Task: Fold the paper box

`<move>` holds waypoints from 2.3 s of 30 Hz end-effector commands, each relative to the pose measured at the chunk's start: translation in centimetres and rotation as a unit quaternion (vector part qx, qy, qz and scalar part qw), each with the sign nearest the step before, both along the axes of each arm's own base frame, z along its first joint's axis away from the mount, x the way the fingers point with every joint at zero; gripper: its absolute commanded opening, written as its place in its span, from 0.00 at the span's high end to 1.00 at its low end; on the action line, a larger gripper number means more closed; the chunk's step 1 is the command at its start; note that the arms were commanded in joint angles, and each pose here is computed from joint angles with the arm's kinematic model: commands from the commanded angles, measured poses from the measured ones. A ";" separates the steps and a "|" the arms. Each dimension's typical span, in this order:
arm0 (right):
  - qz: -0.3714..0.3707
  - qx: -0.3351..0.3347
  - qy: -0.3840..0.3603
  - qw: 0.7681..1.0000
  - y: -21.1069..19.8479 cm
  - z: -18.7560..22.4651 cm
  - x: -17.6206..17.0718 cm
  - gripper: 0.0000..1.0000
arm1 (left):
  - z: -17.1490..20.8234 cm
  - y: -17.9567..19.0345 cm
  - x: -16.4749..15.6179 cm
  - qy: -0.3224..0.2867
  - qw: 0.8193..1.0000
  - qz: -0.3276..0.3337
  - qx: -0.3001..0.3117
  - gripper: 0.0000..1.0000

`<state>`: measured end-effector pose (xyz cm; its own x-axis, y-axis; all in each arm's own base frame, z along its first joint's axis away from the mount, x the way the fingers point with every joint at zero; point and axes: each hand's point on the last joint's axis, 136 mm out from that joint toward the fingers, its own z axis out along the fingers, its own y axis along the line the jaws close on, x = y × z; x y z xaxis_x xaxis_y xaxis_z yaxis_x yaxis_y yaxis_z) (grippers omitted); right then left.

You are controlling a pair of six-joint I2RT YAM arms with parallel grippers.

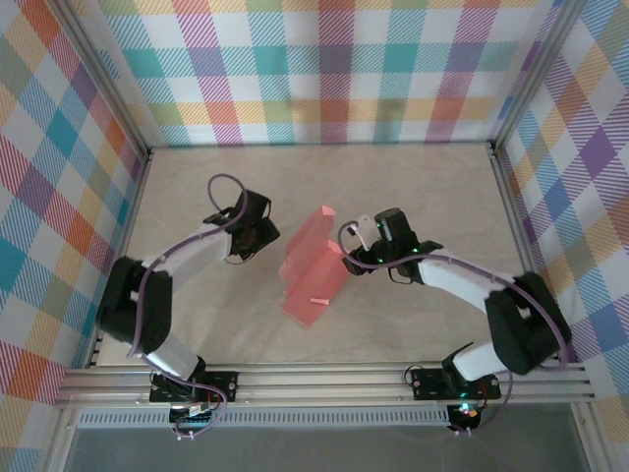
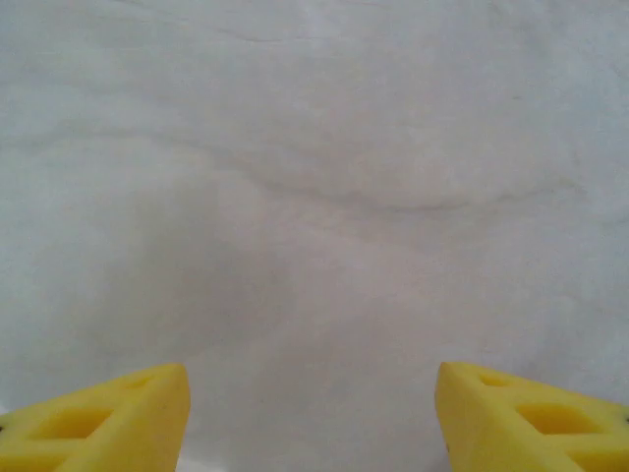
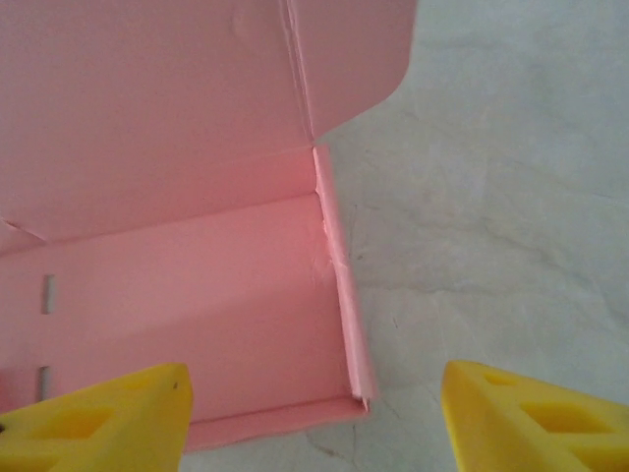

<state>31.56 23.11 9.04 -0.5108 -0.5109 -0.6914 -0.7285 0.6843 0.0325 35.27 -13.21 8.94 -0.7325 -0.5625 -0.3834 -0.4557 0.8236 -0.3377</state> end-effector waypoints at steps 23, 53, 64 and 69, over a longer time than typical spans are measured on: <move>0.154 -0.110 0.076 0.979 4.3 -4.7 2.4 0.73 | -0.4 4.5 -4.6 -0.004 0.999 0.005 0.047 0.34; -0.324 -0.038 0.099 0.940 -2.5 -2.8 6.1 0.92 | 1.8 4.4 -6.9 -0.032 0.999 0.037 0.022 0.29; -0.345 -0.046 0.126 0.929 -3.0 -3.3 6.1 0.93 | 2.1 -3.1 -5.8 -0.074 0.992 -0.095 -0.030 0.02; -0.316 -0.045 0.147 0.936 -2.8 -3.2 5.4 0.94 | 3.2 -5.6 -2.9 -0.140 0.963 -0.231 -0.006 0.00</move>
